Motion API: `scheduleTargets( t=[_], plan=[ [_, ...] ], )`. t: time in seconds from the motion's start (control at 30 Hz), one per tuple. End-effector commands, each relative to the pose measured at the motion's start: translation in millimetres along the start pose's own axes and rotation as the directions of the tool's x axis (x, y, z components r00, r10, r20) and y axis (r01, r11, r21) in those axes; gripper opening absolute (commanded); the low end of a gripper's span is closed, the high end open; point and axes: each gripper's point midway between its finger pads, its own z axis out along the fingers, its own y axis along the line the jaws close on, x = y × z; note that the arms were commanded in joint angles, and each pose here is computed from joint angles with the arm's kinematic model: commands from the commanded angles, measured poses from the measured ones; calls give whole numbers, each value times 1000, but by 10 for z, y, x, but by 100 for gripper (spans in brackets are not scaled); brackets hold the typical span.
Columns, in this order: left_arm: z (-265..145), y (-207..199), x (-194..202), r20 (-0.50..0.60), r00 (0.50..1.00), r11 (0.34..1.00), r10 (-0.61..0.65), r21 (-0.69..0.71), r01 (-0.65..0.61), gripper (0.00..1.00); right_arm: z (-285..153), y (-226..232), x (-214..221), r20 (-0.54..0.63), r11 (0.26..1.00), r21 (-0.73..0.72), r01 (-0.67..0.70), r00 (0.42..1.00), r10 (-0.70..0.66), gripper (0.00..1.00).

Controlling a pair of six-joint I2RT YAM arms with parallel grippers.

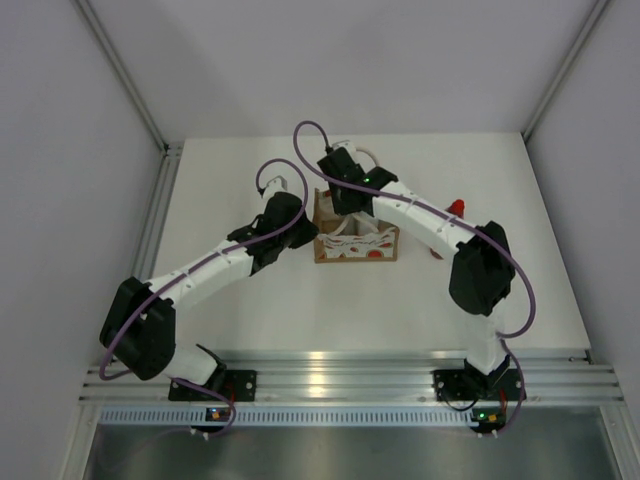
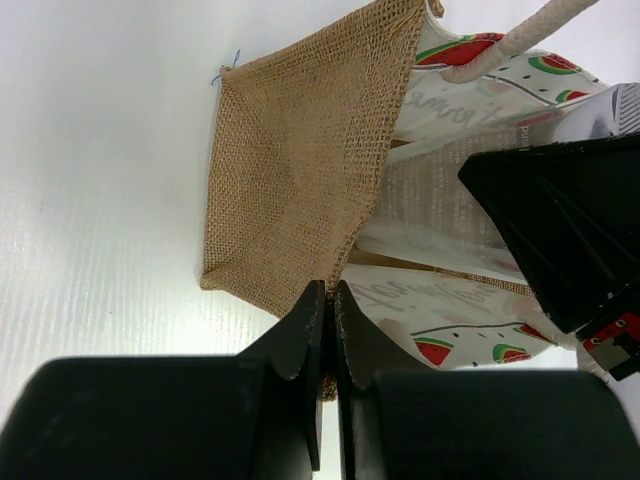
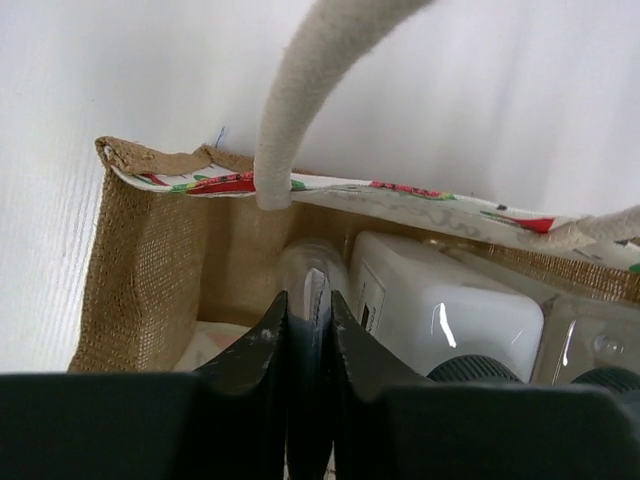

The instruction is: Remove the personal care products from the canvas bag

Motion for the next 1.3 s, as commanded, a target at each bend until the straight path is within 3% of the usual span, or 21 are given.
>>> scheduleTargets(
  t=[0.0,0.13,0.67,1.1,1.27],
  plan=[
    [-67,168,64,-25,1000,998,20,-54,-21,0,34,69,75,-26,1000,8,14,1000,-14,7],
    [-68,175,59,-22,1000,998,17,-56,-18,0,-88,67,-37,10,1000,-6,1,1000,-1,0],
    [-77,187,54,-19,1000,998,22,-59,-23,0,-798,-92,-642,217,998,-52,-32,975,43,0],
    [-57,223,68,-17,999,997,30,-71,-31,0,-959,-127,-832,268,998,-56,-22,963,36,0],
    [-66,212,62,-17,999,997,27,-68,-29,0,-667,-32,-680,230,998,-65,-3,973,18,0]
  ],
)
